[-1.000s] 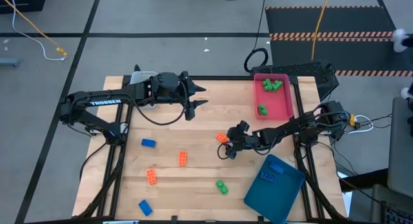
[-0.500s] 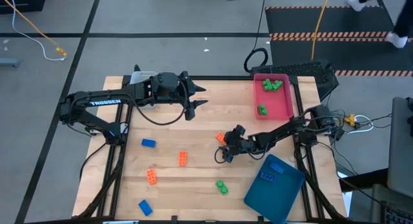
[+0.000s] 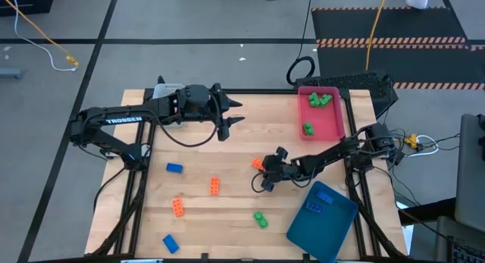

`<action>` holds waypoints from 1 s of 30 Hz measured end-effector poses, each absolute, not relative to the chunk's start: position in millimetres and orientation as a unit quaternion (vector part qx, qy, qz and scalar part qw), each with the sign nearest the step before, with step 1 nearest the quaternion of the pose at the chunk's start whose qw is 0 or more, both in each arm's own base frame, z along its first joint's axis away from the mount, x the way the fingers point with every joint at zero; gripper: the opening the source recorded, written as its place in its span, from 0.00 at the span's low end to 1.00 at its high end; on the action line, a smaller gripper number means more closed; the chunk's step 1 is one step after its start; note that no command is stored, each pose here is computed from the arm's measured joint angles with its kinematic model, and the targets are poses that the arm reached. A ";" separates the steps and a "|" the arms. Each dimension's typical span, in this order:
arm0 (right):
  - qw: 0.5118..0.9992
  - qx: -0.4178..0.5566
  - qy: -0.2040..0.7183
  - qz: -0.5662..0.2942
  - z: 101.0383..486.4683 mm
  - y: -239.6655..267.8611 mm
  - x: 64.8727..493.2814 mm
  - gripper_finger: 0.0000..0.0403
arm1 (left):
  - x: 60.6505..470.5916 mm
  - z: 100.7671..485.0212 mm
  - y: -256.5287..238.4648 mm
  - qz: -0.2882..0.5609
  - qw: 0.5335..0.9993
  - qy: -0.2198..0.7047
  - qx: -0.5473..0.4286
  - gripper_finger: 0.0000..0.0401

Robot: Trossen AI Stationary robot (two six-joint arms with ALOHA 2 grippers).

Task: Sort & place blocks by color
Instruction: Put the orange gamepiece into the gray bin

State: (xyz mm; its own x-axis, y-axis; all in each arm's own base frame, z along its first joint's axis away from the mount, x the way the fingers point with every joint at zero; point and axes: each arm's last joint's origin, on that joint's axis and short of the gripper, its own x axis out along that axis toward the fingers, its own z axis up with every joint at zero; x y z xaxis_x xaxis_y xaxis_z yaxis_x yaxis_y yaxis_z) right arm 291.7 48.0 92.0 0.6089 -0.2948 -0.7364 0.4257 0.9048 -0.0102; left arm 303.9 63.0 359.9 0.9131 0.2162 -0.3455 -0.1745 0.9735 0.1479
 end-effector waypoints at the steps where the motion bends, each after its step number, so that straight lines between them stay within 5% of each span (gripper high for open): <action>1: 0.895 0.077 0.392 -0.198 92.5 48.0 292.3 0.33 | 304.4 360.3 63.1 0.101 0.977 0.180 0.057 0.56; 8: 0.915 -0.014 0.364 -0.173 118.8 35.7 297.0 0.33 | 305.5 359.7 63.3 0.097 0.975 0.181 0.080 0.56; 21: 0.942 -0.191 0.181 -0.210 246.0 3.5 266.7 0.33 | 325.9 349.9 62.2 0.036 0.971 0.158 0.173 0.56; 30: 0.925 -0.205 0.222 -0.230 246.7 -7.9 251.1 0.33 | 350.1 326.7 61.0 0.013 0.955 0.169 0.242 0.56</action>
